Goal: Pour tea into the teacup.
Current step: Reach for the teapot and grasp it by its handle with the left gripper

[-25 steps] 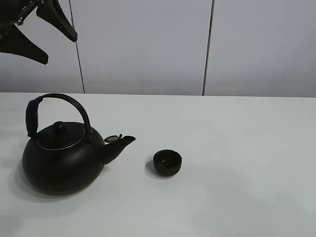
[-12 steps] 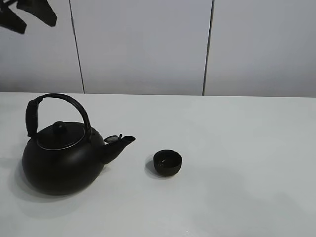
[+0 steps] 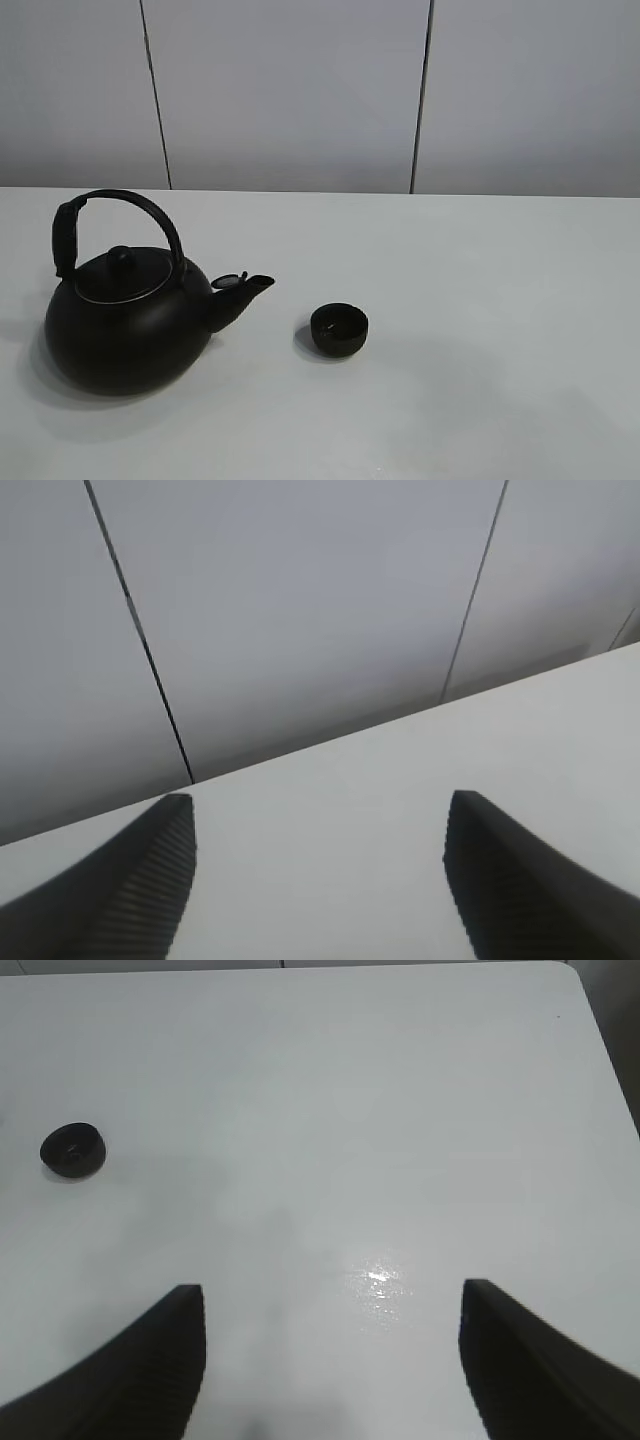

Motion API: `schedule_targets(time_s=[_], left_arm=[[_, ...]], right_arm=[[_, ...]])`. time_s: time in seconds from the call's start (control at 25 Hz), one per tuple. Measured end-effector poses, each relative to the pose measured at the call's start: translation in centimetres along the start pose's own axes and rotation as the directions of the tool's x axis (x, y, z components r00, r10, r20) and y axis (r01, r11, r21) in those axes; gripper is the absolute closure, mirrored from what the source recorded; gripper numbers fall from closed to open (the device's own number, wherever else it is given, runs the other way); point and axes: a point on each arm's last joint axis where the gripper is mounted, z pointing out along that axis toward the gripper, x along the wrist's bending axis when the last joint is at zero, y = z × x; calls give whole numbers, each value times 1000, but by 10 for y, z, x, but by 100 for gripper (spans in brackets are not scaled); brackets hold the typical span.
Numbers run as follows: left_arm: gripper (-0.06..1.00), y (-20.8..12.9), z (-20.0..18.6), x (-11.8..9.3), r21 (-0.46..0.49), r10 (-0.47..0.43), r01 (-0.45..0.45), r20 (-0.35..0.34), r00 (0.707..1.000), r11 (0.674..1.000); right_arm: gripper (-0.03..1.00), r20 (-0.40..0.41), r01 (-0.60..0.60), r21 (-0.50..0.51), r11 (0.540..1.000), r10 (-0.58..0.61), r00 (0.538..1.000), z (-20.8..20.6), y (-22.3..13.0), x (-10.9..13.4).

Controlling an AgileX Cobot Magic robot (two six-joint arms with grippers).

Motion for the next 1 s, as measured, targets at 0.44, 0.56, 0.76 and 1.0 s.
schedule_targets(time_s=[0.44,0.56,0.76,1.0], left_arm=[[43,-35,-72,-20,-103,14,-37,-223,975,994],[43,-81,-69,-26,-132,-55,24,-231,971,991],[43,-165,-46,-34,-199,-168,128,-202,965,972],[43,-212,-26,-49,-226,-112,93,-73,991,970]], right_arm=[[47,0,0,-1,1000,0,1000,0,0,0],[47,0,0,-1,1000,0,1000,0,0,0],[47,0,0,-1,1000,0,1000,0,0,0],[47,0,0,-1,1000,0,1000,0,0,0]])
